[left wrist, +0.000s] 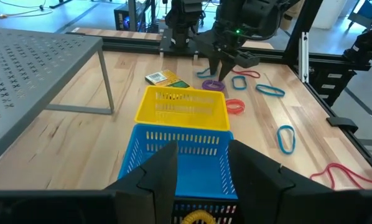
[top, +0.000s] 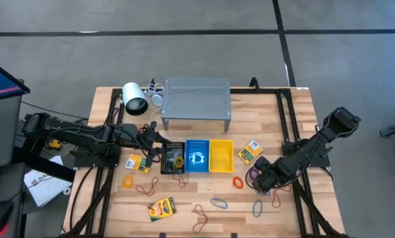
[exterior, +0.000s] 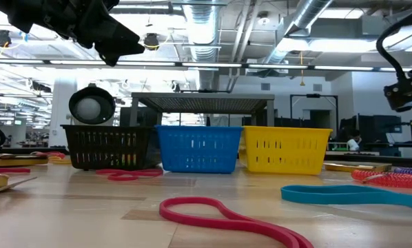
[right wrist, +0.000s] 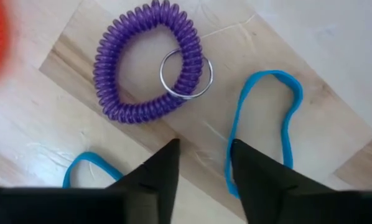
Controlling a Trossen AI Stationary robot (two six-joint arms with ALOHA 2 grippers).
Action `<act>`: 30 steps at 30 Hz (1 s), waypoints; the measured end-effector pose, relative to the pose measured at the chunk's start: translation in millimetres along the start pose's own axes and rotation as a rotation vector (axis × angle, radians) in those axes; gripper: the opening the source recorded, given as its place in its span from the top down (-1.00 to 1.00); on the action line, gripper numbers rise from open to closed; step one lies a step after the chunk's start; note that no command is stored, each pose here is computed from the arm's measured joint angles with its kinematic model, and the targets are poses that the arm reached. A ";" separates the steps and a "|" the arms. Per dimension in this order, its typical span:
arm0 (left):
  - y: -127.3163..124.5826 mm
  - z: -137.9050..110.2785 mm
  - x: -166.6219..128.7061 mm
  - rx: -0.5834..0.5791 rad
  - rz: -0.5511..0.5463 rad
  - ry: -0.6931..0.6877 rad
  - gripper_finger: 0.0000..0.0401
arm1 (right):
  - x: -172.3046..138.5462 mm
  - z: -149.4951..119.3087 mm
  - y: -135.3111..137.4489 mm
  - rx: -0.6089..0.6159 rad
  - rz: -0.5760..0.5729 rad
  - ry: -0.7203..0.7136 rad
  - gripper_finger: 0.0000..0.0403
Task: Pick & Place Office Desk Supplies
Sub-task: Put the blue rubber band into the blue basket
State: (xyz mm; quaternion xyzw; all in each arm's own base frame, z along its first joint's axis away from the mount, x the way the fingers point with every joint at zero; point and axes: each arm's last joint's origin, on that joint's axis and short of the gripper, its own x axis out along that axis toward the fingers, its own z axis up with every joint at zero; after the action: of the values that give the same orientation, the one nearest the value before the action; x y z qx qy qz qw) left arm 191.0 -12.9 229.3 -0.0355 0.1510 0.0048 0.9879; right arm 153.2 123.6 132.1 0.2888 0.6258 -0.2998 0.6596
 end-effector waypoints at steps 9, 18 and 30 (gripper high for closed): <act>0.0 0.0 0.0 -0.018 0.000 0.000 0.31 | 0.1 -0.5 -0.2 -0.006 -0.001 0.011 0.80; -0.1 0.0 0.0 -0.018 -0.001 0.000 0.31 | -2.4 -0.4 1.3 -0.031 0.007 0.012 0.97; -0.1 -0.2 0.0 -0.017 -0.001 0.002 0.31 | -48.2 3.9 25.0 -0.148 0.204 -0.128 1.00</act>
State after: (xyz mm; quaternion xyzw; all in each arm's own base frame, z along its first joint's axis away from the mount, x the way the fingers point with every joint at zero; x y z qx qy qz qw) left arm 191.0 -13.0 229.1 -0.0439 0.1518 0.0058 0.9874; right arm 172.9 138.6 180.6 0.2818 0.5701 -0.2021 0.7448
